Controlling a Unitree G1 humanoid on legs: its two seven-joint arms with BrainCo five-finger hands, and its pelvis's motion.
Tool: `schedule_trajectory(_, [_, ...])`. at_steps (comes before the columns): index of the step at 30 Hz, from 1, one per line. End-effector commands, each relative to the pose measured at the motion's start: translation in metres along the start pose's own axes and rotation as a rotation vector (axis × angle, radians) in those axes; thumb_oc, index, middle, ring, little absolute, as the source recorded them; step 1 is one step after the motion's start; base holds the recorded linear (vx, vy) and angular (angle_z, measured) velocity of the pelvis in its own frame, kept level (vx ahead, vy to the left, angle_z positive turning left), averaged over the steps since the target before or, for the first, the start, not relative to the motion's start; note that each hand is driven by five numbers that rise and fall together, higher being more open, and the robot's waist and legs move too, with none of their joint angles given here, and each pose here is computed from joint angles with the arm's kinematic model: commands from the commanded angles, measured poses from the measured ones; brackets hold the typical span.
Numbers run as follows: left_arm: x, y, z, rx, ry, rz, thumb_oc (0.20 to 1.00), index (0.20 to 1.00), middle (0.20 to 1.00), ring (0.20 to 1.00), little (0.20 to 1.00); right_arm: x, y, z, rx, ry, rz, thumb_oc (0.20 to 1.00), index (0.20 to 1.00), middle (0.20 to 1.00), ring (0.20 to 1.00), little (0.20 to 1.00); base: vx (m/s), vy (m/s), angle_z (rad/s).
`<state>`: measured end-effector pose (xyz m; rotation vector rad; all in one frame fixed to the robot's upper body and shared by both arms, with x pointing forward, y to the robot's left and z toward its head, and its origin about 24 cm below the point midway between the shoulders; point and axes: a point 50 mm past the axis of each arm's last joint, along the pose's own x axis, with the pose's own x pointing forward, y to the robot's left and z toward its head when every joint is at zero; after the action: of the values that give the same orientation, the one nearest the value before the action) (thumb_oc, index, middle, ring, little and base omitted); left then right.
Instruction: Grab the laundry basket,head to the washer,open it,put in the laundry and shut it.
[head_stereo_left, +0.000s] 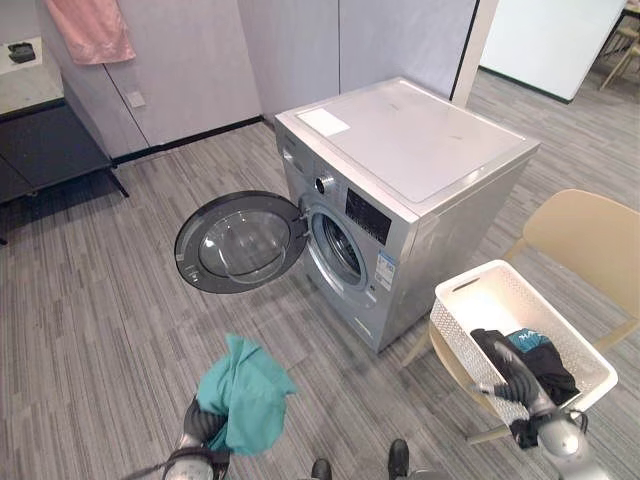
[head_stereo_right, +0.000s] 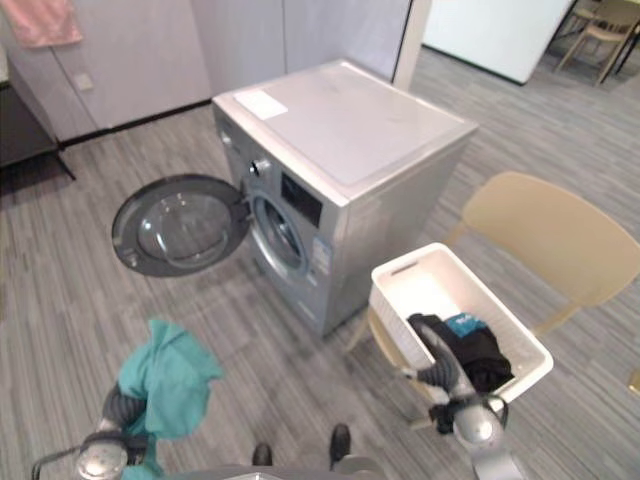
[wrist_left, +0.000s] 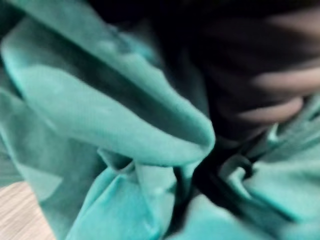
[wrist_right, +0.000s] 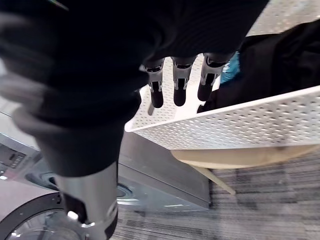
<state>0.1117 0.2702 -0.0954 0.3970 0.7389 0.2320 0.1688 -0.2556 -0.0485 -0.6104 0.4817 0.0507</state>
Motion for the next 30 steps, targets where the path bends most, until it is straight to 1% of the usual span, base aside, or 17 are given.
schedule_trajectory(1, [0.019, 0.014, 0.030, -0.083, -0.095, 0.049, 0.200, 0.200, 0.200, 0.200, 0.200, 0.019, -0.012, 0.032, -0.056, -0.134, -0.053, 1.000, 1.000, 1.000, 1.000, 1.000, -0.09, -0.022, 0.13])
schedule_trajectory(5, [0.022, 0.008, 0.031, -0.101, -0.085, 0.039, 0.200, 0.200, 0.200, 0.200, 0.200, 0.025, -0.009, 0.027, -0.041, -0.101, -0.068, 1.000, 1.000, 1.000, 1.000, 1.000, -0.10, -0.003, 0.20])
schedule_trajectory(9, [0.026, 0.005, 0.048, -0.090, -0.148, 0.029, 0.200, 0.200, 0.200, 0.200, 0.200, 0.027, -0.009, 0.023, -0.019, -0.071, -0.100, 1.000, 1.000, 1.000, 1.000, 1.000, -0.08, 0.031, 0.79])
schedule_trajectory(11, [0.029, 0.004, 0.065, -0.086, -0.204, 0.025, 0.200, 0.200, 0.200, 0.200, 0.200, 0.028, -0.009, 0.024, -0.014, -0.063, -0.112, 1.000, 1.000, 1.000, 1.000, 1.000, 0.06, 0.111, 0.82])
schedule_trajectory(15, [0.029, 0.003, 0.067, -0.082, -0.218, 0.018, 0.200, 0.200, 0.200, 0.200, 0.200, 0.029, -0.006, 0.025, -0.012, -0.061, -0.104, 1.000, 1.000, 1.000, 1.000, 1.000, 0.12, 0.139, 0.91])
schedule_trajectory(19, [0.028, 0.008, 0.071, -0.068, -0.234, 0.021, 0.200, 0.200, 0.200, 0.200, 0.200, 0.034, 0.003, 0.032, -0.019, -0.076, -0.073, 1.000, 1.000, 1.000, 1.000, 1.000, 0.18, 0.251, 0.36])
schedule_trajectory(22, [0.030, 0.012, 0.078, -0.053, -0.257, 0.032, 0.200, 0.200, 0.200, 0.200, 0.200, 0.035, 0.005, 0.036, -0.010, -0.086, -0.070, 1.000, 1.000, 1.000, 1.000, 1.000, 0.17, 0.173, 0.14])
schedule_trajectory(23, [0.031, 0.013, 0.087, -0.056, -0.285, 0.036, 0.200, 0.200, 0.200, 0.200, 0.200, 0.037, 0.007, 0.041, -0.003, -0.102, -0.063, 1.000, 1.000, 1.000, 1.000, 1.000, 0.11, 0.148, 0.38])
schedule_trajectory(30, [0.033, 0.006, 0.095, -0.041, -0.307, 0.010, 0.200, 0.200, 0.200, 0.200, 0.200, 0.036, 0.003, 0.041, -0.008, -0.108, -0.071, 1.000, 1.000, 1.000, 1.000, 1.000, 0.22, 0.060, 0.65])
